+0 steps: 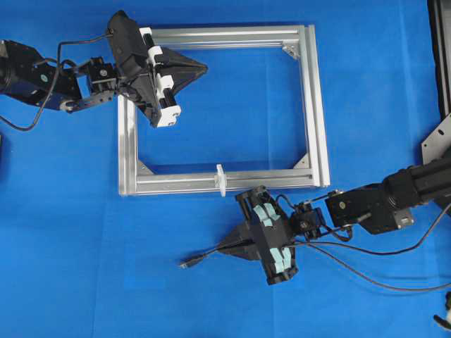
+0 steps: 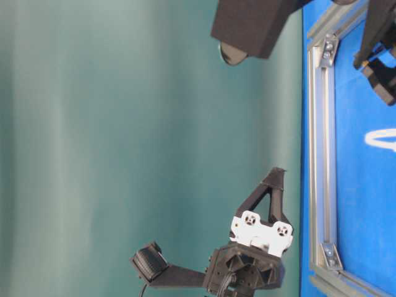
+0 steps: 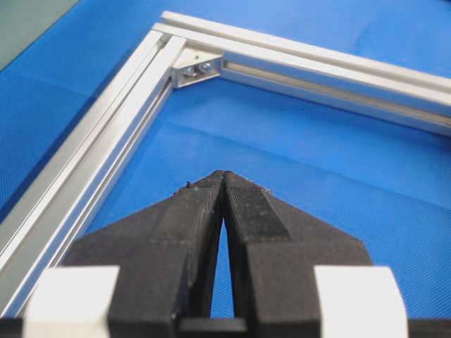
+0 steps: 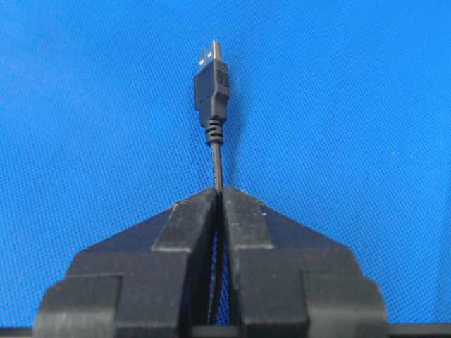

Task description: Insert the wire through the string loop located in the center.

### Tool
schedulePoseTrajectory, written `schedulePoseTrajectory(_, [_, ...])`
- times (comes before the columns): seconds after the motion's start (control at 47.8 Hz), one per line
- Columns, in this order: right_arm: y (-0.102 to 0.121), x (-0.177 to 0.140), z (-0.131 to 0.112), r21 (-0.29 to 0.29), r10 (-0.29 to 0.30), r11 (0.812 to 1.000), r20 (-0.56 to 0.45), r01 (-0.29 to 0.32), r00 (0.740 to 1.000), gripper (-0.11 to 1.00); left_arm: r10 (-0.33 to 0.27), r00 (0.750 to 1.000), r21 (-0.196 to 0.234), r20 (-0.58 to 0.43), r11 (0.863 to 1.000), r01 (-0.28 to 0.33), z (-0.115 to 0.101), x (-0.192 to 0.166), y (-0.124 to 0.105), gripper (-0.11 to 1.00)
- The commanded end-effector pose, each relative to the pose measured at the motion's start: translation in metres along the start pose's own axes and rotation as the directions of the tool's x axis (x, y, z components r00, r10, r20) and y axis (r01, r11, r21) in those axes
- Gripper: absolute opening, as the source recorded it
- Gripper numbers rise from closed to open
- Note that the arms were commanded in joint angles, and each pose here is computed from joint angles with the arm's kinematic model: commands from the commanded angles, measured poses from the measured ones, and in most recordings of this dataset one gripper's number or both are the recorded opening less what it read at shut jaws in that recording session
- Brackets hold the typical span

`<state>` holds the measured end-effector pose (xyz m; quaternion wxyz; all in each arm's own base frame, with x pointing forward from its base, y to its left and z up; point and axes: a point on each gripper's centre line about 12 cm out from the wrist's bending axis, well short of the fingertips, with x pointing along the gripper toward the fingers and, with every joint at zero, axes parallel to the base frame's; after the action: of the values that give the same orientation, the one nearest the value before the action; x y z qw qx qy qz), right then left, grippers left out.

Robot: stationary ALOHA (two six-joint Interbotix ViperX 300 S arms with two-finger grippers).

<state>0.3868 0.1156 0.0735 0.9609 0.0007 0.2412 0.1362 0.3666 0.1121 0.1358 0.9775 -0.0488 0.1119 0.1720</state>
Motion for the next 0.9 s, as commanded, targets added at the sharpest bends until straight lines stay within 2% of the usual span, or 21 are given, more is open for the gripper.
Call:
schedulePoseTrajectory(0.0, [0.003,-0.008,0.026,0.002,0.006,1.0,0.061,-0.006,0.998,-0.02,-0.009,0.999,0.003,0.044,1.0,0.009,0.015,-0.002,-0.002,0.0])
schedulePoseTrajectory(0.314, [0.01,-0.038,0.062,-0.013,0.014,1.0,0.054,-0.014,0.998,-0.02,-0.012,0.999,0.005,0.046,1.0,0.012,0.016,-0.003,-0.003,0.0])
schedulePoseTrajectory(0.879, [0.01,-0.04,0.064,-0.013,0.014,1.0,0.051,-0.013,0.999,-0.02,-0.021,0.999,0.005,0.043,1.0,0.021,0.015,-0.003,-0.007,0.0])
